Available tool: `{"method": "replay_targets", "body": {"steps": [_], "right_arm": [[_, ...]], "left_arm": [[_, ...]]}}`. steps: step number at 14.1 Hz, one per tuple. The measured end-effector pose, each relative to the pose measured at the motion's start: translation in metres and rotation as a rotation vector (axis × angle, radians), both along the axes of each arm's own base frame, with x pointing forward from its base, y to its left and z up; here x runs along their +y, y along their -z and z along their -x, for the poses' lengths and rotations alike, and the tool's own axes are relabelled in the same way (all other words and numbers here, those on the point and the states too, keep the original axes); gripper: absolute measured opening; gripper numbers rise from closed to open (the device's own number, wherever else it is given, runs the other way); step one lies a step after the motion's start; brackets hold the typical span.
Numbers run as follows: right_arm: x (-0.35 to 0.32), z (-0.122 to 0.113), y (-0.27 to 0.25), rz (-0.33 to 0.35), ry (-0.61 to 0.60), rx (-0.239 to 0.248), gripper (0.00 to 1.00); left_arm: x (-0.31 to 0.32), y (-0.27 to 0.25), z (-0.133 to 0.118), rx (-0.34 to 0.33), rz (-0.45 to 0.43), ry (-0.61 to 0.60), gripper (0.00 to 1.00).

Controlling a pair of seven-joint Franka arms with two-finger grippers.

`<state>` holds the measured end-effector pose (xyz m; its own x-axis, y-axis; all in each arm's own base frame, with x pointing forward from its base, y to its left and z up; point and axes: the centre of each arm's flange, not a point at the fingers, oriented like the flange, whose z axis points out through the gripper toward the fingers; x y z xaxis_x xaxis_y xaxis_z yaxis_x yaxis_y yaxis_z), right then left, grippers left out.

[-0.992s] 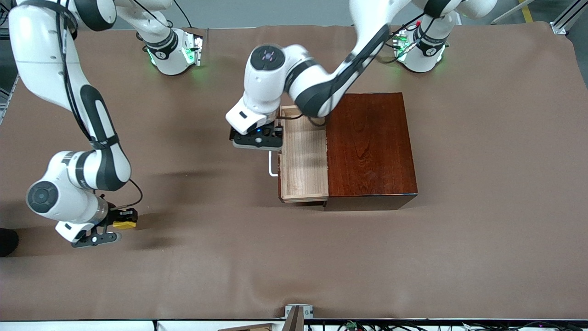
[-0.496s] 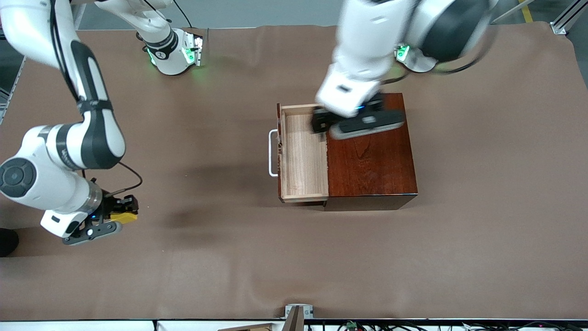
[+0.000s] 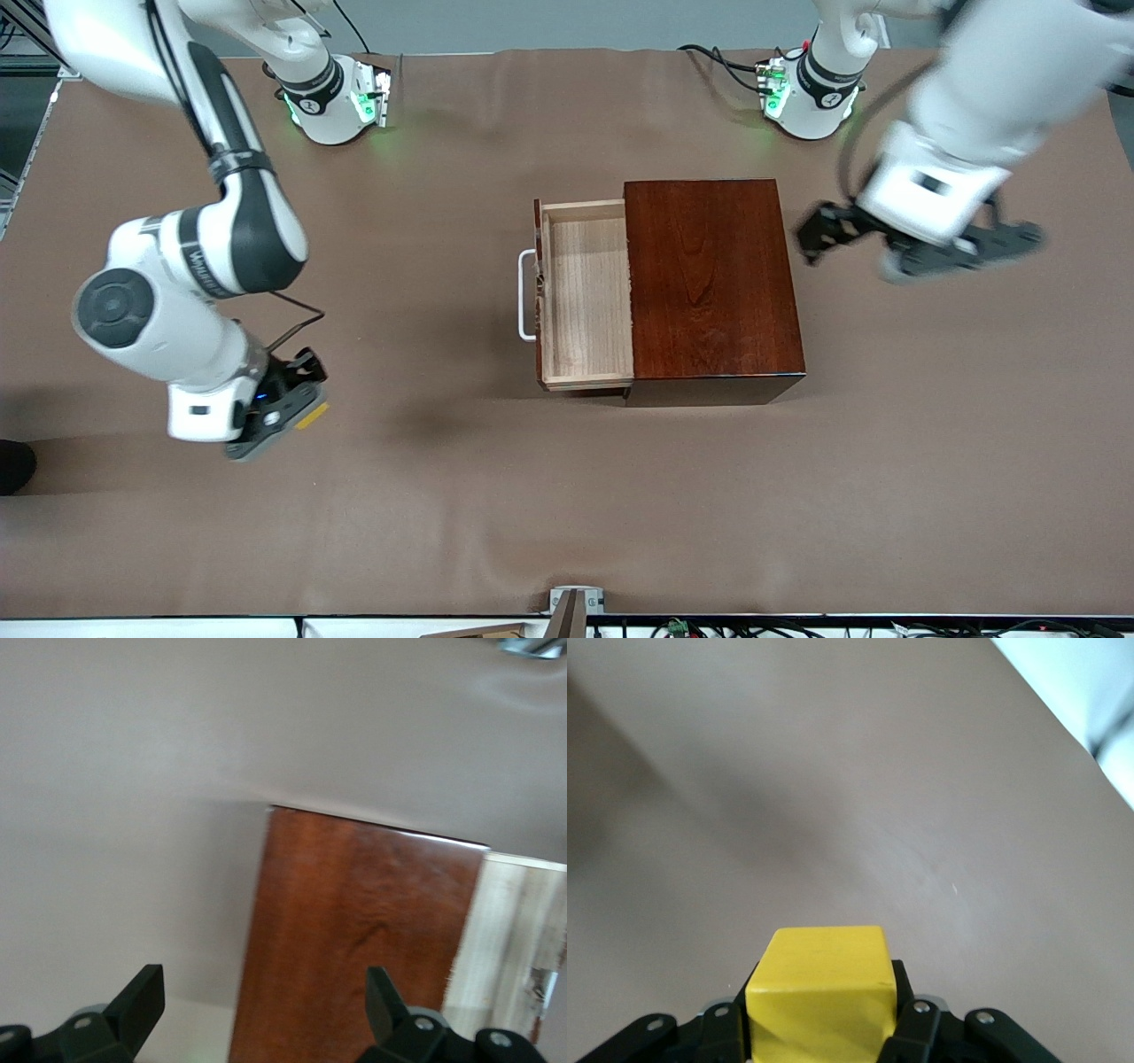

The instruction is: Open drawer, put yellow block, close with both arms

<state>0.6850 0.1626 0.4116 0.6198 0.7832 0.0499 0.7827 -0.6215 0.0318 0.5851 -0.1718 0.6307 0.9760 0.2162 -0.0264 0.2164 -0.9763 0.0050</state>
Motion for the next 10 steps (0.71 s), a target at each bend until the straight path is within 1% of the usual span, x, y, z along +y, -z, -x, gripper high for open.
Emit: {"method": "replay_targets", "body": {"steps": [1,2,4,6,7,10], "right_arm": [[0.014,0.004,0.000,-0.006,-0.074,0.000,0.56],[0.027,0.007,-0.001,-0.013,-0.123,0.001,0.56],[0.049,0.014,-0.002,-0.028,-0.203,0.002,0.56],[0.075,0.022,-0.004,-0.046,-0.310,0.001,0.56],[0.090,0.028,-0.005,-0.057,-0.359,0.001,0.56],[0.146,0.053,-0.008,-0.077,-0.474,0.002,0.56]], "left_arm": [[0.025,0.007,-0.005,0.019,0.006,-0.024,1.00],[0.042,0.013,-0.008,0.032,0.007,-0.039,1.00],[0.055,0.017,-0.009,0.041,0.007,-0.019,1.00],[0.060,0.019,-0.008,0.042,0.008,0.029,1.00],[0.065,0.019,-0.007,0.042,0.010,0.076,1.00],[0.086,0.022,-0.010,0.022,0.016,0.183,1.00]]}}
